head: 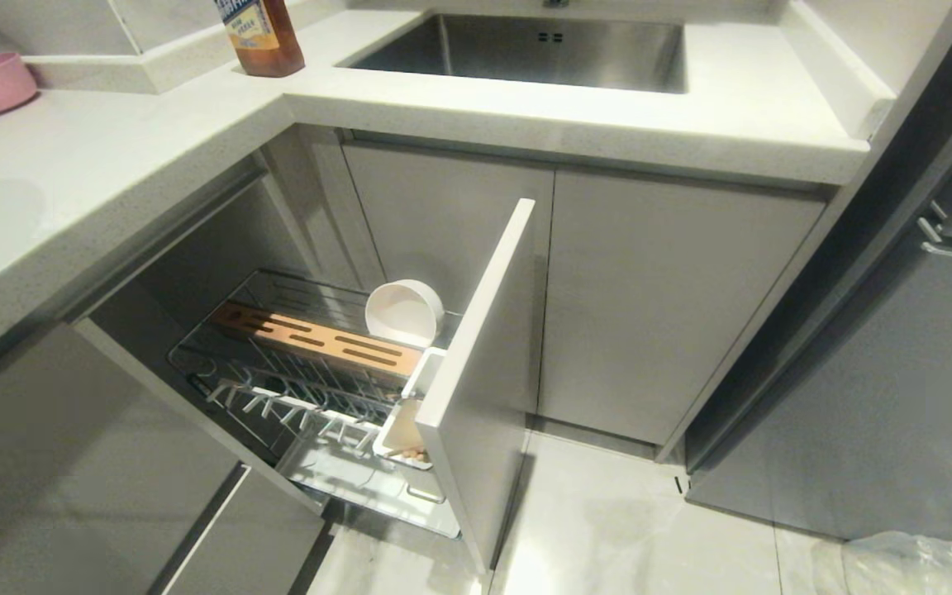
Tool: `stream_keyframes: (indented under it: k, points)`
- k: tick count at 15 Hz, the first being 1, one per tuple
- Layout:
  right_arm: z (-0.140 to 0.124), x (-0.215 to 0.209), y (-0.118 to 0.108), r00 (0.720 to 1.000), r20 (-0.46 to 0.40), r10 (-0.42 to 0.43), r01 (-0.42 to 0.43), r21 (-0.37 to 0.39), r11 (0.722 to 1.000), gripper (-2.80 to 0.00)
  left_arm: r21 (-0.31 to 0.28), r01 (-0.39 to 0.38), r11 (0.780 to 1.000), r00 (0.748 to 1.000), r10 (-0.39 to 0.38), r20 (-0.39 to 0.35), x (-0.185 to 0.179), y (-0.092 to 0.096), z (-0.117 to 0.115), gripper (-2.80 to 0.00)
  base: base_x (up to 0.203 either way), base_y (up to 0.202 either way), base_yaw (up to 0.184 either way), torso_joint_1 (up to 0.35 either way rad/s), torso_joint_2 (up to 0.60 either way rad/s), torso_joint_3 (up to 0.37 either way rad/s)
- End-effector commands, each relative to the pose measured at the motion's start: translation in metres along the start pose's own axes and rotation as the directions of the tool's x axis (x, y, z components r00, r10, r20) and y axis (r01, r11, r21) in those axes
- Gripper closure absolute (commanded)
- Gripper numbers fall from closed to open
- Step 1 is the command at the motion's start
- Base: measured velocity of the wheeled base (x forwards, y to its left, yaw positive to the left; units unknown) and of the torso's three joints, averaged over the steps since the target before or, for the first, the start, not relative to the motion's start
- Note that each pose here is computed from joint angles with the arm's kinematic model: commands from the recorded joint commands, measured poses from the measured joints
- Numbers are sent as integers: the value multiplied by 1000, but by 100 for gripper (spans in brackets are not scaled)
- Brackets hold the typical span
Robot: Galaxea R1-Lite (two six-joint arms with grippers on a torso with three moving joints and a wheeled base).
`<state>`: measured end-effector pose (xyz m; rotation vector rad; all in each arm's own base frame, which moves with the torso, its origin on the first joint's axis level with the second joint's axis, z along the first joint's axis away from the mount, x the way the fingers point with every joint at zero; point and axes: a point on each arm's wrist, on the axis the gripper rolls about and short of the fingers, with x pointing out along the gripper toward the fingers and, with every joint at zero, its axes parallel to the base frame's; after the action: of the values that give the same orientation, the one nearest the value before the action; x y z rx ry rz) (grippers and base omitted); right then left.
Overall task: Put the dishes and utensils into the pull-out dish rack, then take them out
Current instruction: Take the plate out of the cupboard
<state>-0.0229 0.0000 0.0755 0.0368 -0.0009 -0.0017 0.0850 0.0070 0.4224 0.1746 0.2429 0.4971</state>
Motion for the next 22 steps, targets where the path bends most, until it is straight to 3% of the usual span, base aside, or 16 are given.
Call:
stream_keyframes:
  k: [1,3,5,12,15,22]
  points:
    - [0,0,0,1000,-1,0,0,0,1000,0,98,-23,995,985,39,-166,23,-9,-7,0,0,0,0,0,0,0]
    - [0,0,0,1000,-1,0,0,0,1000,0,187,-8,982,947,67,-313,40,-17,-14,0,0,0,0,0,0,0]
    - [0,0,0,1000,-1,0,0,0,1000,0,205,-40,978,930,111,-350,57,-20,-15,0,0,0,0,0,0,0]
    - [0,0,0,1000,-1,0,0,0,1000,0,245,-187,951,918,258,-301,97,-36,-5,0,0,0,0,0,0,0]
    - [0,0,0,1000,-1,0,0,0,1000,0,306,-201,931,898,299,-321,111,-43,-7,0,0,0,0,0,0,0]
    - [0,0,0,1000,-1,0,0,0,1000,0,371,-241,897,859,375,-348,137,-55,-14,0,0,0,0,0,0,0]
